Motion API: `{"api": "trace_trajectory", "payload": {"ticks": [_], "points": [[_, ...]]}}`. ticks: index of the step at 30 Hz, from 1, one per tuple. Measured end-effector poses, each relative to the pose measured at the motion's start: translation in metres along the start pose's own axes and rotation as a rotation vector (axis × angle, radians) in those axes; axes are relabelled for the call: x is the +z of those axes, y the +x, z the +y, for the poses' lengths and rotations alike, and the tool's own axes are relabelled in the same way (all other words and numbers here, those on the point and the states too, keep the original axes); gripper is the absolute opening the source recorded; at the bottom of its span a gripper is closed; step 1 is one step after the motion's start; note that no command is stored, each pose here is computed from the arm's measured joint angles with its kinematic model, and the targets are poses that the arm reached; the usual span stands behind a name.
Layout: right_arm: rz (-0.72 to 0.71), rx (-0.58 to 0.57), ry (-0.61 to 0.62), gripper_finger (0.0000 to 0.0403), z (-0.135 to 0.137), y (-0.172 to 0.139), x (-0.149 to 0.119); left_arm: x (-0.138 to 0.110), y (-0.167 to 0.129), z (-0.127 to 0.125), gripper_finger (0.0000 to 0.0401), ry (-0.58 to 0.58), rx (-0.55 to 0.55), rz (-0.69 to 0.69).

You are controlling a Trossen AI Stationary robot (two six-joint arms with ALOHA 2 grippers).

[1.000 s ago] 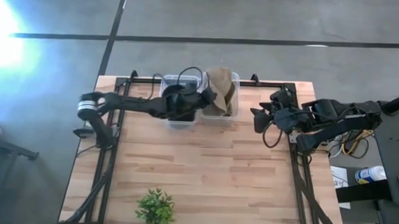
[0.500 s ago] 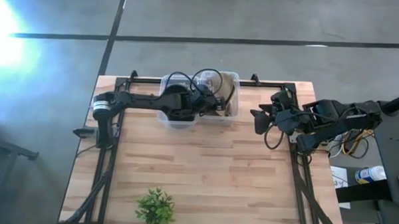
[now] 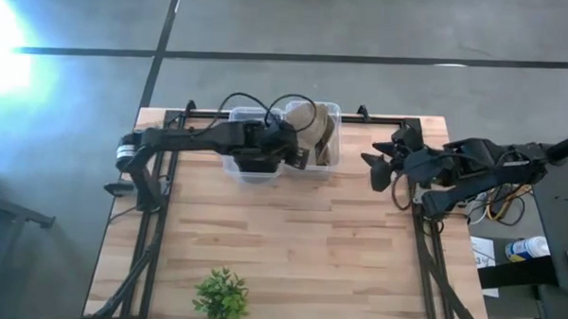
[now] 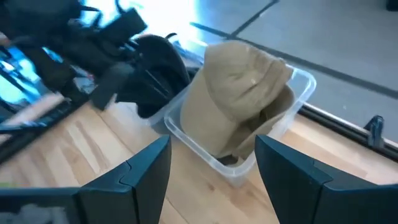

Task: Pick & Place hat
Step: Return to Home Position

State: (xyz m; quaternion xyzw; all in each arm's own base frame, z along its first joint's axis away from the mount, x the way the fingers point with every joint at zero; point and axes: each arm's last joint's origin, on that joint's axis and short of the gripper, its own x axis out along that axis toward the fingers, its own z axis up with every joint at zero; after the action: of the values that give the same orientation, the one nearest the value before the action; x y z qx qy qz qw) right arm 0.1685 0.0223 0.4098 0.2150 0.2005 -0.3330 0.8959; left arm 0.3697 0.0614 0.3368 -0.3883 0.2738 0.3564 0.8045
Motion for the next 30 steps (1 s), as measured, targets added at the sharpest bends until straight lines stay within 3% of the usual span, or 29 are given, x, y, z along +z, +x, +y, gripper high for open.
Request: {"api": "trace_trajectory", "payload": {"ticks": [5,8,12,16,19,24,30], "points": [[-0.039,0.108,-0.011,0.0226,-0.005,-0.020,0.016,0.008,-0.056,-0.008,0.0135,0.225,-0.062,-0.155],[-0.026,0.257,-0.051,0.0226,-0.005,-0.034,0.026,0.008,-0.093,-0.007,0.0135,0.341,-0.175,-0.160],[-0.029,0.336,-0.053,0.0226,-0.020,-0.050,0.030,-0.003,-0.136,0.002,0.0135,0.465,-0.341,-0.121],[-0.009,0.376,-0.074,0.0226,-0.036,-0.055,0.019,-0.020,-0.165,0.020,0.0135,0.535,-0.373,-0.156],[0.017,0.363,-0.103,0.0226,-0.046,-0.048,0.002,-0.037,-0.175,0.040,0.0135,0.521,-0.321,-0.196],[0.055,0.329,-0.141,0.0226,-0.057,-0.025,-0.036,-0.073,-0.169,0.087,0.0135,0.353,-0.249,-0.178],[-0.038,0.458,-0.017,0.0226,-0.070,-0.006,-0.072,-0.110,-0.150,0.128,0.0135,0.249,-0.391,-0.185]]}}
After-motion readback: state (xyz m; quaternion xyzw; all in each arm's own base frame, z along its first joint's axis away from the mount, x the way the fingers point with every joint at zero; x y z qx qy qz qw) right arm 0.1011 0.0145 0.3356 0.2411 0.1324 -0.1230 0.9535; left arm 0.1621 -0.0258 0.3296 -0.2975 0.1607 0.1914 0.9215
